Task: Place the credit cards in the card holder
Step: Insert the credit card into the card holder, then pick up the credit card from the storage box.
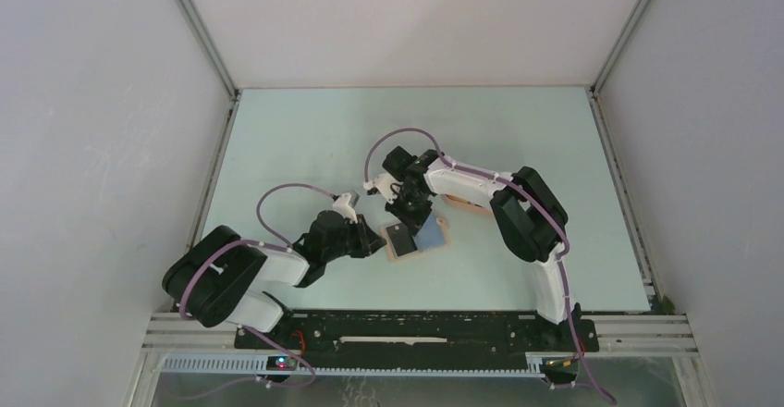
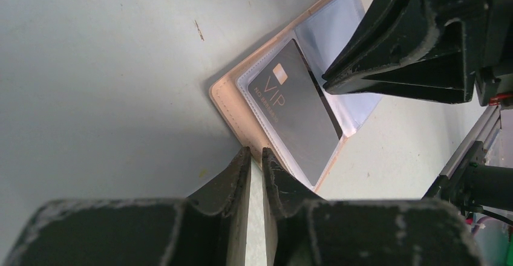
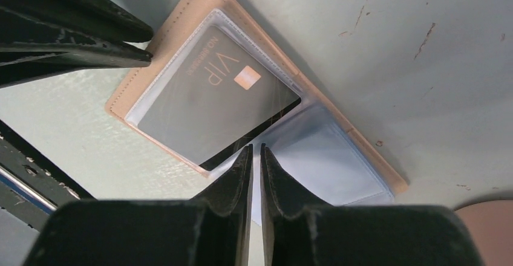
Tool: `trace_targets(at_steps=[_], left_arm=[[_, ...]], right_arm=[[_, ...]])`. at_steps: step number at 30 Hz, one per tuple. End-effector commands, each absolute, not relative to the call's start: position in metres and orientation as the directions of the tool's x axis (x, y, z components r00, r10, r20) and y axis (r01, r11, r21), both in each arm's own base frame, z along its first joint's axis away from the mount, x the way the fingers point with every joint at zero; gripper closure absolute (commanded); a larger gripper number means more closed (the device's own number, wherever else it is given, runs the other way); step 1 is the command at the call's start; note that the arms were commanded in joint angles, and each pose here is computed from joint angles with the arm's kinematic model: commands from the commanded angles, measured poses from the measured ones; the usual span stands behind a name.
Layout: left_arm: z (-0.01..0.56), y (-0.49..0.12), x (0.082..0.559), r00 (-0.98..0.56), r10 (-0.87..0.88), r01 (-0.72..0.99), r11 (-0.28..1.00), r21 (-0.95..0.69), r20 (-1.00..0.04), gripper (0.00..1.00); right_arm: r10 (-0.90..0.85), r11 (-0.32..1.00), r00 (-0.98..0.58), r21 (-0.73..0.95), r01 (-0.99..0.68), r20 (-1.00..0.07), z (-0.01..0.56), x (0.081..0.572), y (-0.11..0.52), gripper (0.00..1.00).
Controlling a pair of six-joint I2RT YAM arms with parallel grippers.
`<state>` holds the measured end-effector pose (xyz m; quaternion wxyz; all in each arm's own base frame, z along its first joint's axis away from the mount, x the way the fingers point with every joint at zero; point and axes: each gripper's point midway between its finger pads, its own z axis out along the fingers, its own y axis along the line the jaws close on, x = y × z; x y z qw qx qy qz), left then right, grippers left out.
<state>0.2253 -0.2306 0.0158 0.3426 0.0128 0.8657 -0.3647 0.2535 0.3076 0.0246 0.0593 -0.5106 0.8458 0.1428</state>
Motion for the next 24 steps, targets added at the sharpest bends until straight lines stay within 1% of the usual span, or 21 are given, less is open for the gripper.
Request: trace_targets(at_steps=[1, 6, 9, 14, 18, 21, 24], left_arm=[[-0.006, -0.219, 0.211, -0.808, -0.175, 0.235, 0.779, -0.581, -0.562, 0.82], [-0.005, -0.219, 0.211, -0.809, -0.176, 0.236, 0.777, -0.584, -0.561, 0.82], [-0.004, -0.22, 0.211, -0.809, -0.177, 0.238, 0.774, -0.587, -0.561, 0.81], [-0.004, -0.221, 0.211, -0.809, -0.175, 0.242, 0.771, -0.59, -0.561, 0.81], [-0.003, -0.221, 0.211, -0.81, -0.178, 0.241, 0.769, -0.592, -0.56, 0.81], [-0.003, -0.221, 0.211, -0.808, -0.18, 0.24, 0.769, -0.592, -0.561, 0.81], [0.002, -0.219, 0.213, -0.796, -0.191, 0.242, 0.769, -0.591, -0.574, 0.79]], right_arm=[[-0.867, 0.424, -0.449, 0.155, -0.892, -0.216, 0.019, 0.255, 0.306, 0.84], [-0.871, 0.427, -0.454, 0.167, -0.889, -0.188, 0.01, 0.251, 0.306, 0.83], [-0.869, 0.423, -0.459, 0.203, -0.883, -0.186, 0.009, 0.245, 0.309, 0.81], [-0.853, 0.417, -0.479, 0.281, -0.864, -0.209, 0.017, 0.235, 0.32, 0.77], [-0.841, 0.422, -0.5, 0.325, -0.846, -0.208, 0.019, 0.232, 0.323, 0.75], [-0.83, 0.436, -0.517, 0.333, -0.836, -0.21, 0.02, 0.236, 0.319, 0.75], [-0.823, 0.439, -0.514, 0.302, -0.846, -0.242, 0.032, 0.247, 0.314, 0.74]])
